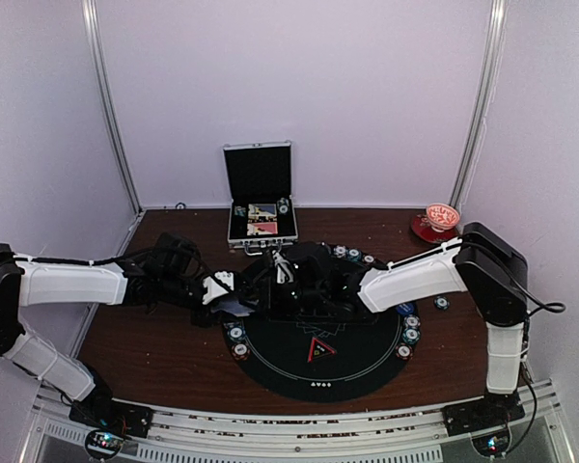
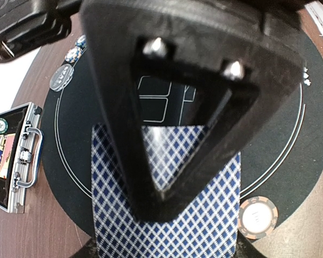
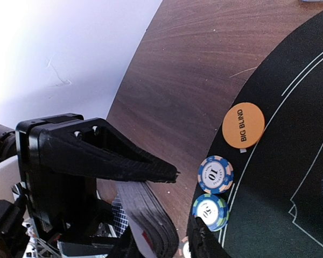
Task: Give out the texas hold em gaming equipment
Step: Pick up the poker card from the face-down deck piles, then distribute the poker card in the small blind area, then pick up the poker card from the face-down deck piles.
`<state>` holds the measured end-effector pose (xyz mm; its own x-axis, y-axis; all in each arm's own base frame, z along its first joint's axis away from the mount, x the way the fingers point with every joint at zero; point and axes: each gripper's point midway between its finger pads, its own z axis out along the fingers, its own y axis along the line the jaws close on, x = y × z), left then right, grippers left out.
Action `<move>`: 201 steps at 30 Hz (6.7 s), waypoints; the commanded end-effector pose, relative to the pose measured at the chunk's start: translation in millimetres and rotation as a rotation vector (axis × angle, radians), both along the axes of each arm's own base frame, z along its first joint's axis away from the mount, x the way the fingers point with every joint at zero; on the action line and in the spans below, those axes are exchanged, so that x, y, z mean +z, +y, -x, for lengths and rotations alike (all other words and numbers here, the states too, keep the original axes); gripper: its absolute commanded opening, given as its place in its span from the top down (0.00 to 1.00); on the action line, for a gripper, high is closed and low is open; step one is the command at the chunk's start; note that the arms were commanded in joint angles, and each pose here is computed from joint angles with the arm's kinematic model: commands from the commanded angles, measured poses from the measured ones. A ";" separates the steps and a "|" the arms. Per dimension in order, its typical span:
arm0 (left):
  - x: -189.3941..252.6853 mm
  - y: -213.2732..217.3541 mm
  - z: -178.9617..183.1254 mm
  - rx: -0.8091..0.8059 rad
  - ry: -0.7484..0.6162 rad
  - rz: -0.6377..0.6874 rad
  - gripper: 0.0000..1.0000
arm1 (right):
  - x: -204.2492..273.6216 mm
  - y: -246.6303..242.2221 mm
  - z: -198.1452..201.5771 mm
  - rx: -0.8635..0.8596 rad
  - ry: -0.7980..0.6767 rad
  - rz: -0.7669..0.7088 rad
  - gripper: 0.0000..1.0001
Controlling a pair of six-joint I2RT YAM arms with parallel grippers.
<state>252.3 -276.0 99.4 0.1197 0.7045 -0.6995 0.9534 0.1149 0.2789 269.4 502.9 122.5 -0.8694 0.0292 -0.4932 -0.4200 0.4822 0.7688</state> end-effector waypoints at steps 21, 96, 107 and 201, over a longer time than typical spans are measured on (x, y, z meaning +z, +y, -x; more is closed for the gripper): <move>6.3 -4.4 -2.6 -0.015 -0.027 0.028 0.68 | 32.3 -17.0 19.8 0.022 -0.045 -0.025 0.94; 9.3 -3.0 -2.0 -0.018 -0.025 0.040 0.68 | -58.0 -377.4 -58.4 -0.565 0.141 0.181 1.00; 8.8 -3.1 -1.5 -0.021 -0.022 0.039 0.68 | -80.6 -387.5 -72.0 -0.571 0.200 0.259 1.00; 10.7 -3.3 4.0 -0.043 -0.017 0.046 0.68 | 34.3 -13.7 8.9 0.024 -0.158 -0.106 0.17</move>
